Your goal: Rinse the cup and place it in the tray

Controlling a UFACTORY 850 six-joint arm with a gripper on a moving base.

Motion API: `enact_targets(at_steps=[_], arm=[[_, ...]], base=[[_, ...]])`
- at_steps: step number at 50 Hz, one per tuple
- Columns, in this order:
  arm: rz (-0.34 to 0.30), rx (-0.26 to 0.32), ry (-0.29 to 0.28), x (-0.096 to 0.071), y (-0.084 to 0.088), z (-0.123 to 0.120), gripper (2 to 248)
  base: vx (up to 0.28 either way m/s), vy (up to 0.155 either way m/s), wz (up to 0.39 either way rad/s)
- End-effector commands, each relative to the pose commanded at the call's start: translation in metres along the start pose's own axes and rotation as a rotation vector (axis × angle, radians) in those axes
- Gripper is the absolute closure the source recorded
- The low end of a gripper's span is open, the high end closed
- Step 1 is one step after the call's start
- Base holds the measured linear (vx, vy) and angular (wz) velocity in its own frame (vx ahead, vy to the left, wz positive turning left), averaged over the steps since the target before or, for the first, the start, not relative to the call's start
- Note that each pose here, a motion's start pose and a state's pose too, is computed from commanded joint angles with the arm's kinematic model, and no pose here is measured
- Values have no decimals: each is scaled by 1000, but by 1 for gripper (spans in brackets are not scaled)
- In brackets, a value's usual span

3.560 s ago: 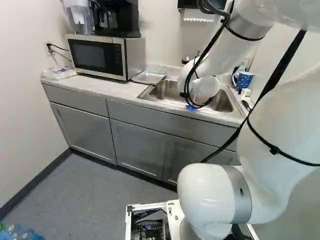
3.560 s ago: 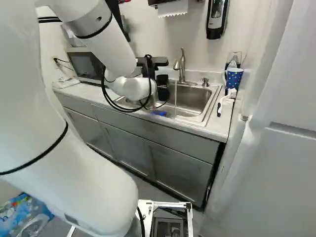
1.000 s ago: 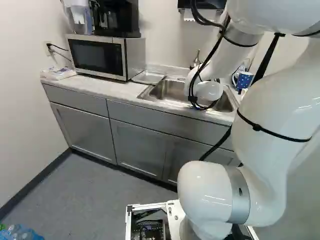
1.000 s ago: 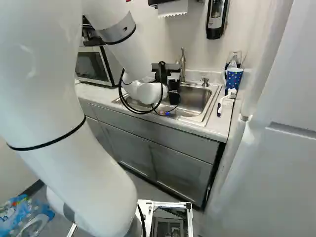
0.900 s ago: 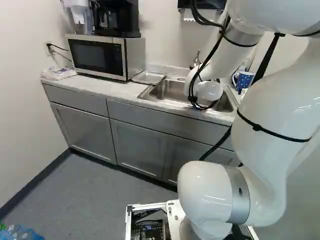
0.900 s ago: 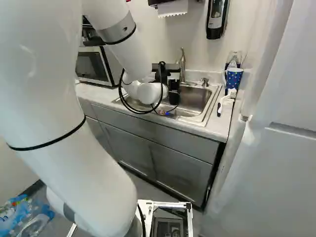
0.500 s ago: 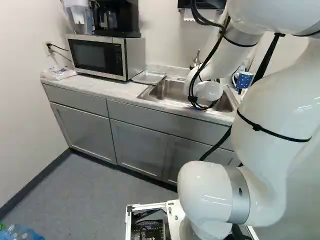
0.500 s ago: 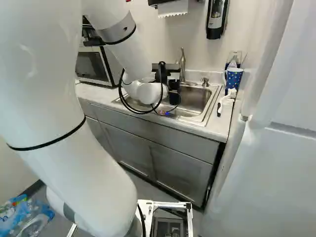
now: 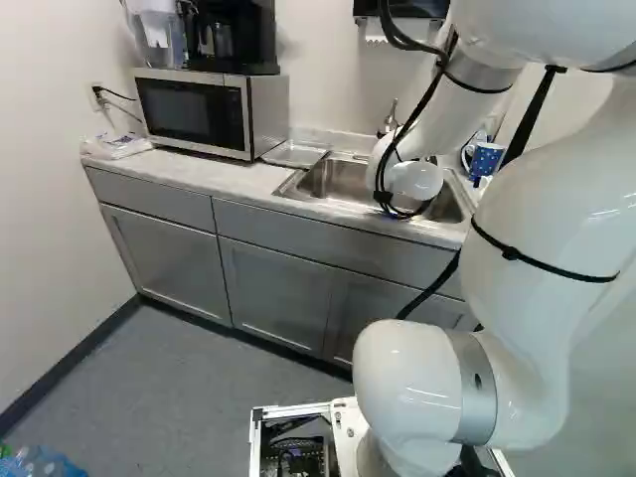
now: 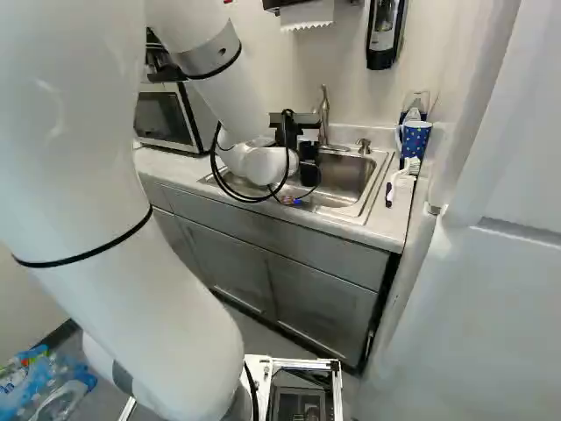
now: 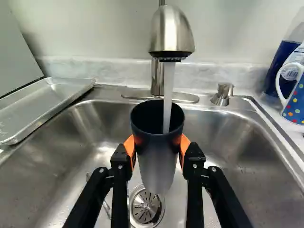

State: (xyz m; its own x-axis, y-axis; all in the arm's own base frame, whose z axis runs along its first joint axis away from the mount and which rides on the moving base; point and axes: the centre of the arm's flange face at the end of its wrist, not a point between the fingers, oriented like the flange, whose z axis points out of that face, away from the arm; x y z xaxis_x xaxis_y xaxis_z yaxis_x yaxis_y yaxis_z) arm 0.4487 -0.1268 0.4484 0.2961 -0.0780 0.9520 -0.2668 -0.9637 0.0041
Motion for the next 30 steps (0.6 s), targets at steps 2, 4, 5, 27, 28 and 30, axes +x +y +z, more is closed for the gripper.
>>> enact_targets(at_steps=[2, 4, 5, 27, 28, 30], arm=[[0, 0, 0, 0, 0, 0, 139], [0, 0, 0, 0, 0, 0, 139], [0, 0, 0, 0, 0, 0, 139], [0, 0, 0, 0, 0, 0, 139], [0, 0, 0, 0, 0, 0, 139], [0, 0, 0, 0, 0, 0, 139]], base=[[0, 0, 0], [0, 0, 0], [0, 0, 0], [0, 0, 0], [0, 0, 0], [0, 0, 0]])
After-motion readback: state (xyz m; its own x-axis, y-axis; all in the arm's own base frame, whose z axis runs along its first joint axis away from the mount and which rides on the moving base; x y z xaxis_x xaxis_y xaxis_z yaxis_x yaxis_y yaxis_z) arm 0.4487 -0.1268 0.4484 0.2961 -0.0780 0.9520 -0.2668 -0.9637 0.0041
